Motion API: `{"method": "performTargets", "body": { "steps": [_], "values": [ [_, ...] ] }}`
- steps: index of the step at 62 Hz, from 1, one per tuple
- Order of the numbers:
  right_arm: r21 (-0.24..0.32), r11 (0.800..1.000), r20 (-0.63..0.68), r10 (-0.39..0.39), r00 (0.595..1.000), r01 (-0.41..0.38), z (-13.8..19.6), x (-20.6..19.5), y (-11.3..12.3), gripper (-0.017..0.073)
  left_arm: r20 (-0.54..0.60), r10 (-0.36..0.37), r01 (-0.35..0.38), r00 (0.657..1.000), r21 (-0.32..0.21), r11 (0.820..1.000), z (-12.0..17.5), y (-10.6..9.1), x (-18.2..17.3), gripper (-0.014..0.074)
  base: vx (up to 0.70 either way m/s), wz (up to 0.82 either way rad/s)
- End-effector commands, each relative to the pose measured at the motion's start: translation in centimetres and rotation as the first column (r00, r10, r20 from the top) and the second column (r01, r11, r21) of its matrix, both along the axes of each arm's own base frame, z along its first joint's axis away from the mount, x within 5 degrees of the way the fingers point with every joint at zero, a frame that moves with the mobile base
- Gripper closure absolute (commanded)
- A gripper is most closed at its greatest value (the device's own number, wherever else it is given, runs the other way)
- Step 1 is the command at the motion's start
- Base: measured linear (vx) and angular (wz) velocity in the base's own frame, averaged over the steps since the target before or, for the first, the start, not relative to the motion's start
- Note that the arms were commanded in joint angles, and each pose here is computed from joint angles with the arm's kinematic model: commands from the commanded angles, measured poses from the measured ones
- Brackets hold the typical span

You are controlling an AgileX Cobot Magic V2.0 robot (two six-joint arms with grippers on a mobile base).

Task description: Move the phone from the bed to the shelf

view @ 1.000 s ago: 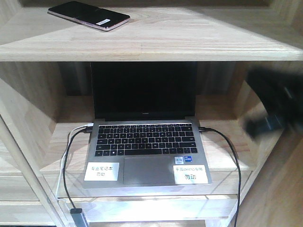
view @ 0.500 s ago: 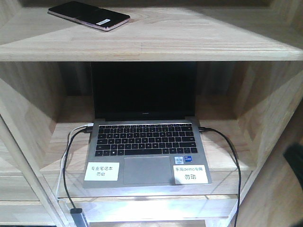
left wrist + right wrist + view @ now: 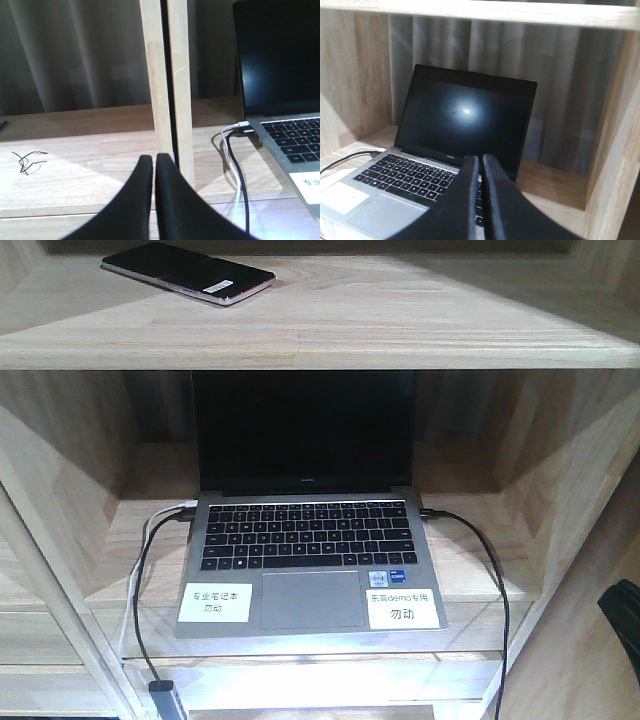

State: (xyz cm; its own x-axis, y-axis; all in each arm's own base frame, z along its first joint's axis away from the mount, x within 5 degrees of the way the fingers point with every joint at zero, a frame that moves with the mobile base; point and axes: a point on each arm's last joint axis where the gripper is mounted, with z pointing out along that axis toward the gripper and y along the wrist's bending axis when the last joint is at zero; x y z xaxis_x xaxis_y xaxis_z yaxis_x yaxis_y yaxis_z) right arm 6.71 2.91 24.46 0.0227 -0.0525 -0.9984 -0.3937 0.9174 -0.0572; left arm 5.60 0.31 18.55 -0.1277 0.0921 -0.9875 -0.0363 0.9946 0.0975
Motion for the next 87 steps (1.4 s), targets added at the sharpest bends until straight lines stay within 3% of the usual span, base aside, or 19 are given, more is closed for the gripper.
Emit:
{"method": "performTargets", "body": {
  "steps": [1,26,38,57,66,77,87],
  "values": [
    [0.02,0.999,0.053,-0.04,0.998,0.039,1.18,0.14,-0.32,0.0563,0.108,-0.004,0.004,0.994,-0.004,1.0,1.57,-0.05,-0.13,0.0593,0.0,0.0],
    [0.028,0.998,0.067,-0.056,0.996,0.054,1.33,0.18,-0.46,0.0563,0.108,-0.004,0.004,0.994,-0.004,1.0,1.57,-0.05,-0.13,0.0593,0.0,0.0],
    [0.096,0.995,0.021,-0.043,0.999,0.041,1.19,0.15,-0.37,0.0563,0.108,-0.004,0.004,0.994,-0.004,1.0,1.57,-0.05,-0.13,0.0593,0.0,0.0],
    [-0.012,0.999,0.065,-0.032,0.997,0.033,1.17,0.11,-0.25,0.0563,0.108,-0.004,0.004,0.994,-0.004,1.0,1.57,-0.05,-0.13,0.0593,0.0,0.0],
    [0.033,0.999,0.047,-0.024,0.999,0.023,1.17,0.09,-0.19,0.0563,0.108,-0.004,0.004,0.994,-0.004,1.0,1.57,-0.05,-0.13,0.0593,0.0,0.0],
    [0.043,0.999,0.044,-0.024,0.999,0.022,1.18,0.08,-0.18,0.0563,0.108,-0.004,0.004,0.994,-0.004,1.0,1.57,-0.05,-0.13,0.0593,0.0,0.0],
    [0.049,0.994,0.014,-0.101,0.995,0.1,0.96,0.28,-0.72,0.0563,0.108,-0.004,0.004,0.994,-0.004,1.0,1.57,-0.05,-0.13,0.0593,0.0,0.0]
  ]
}}
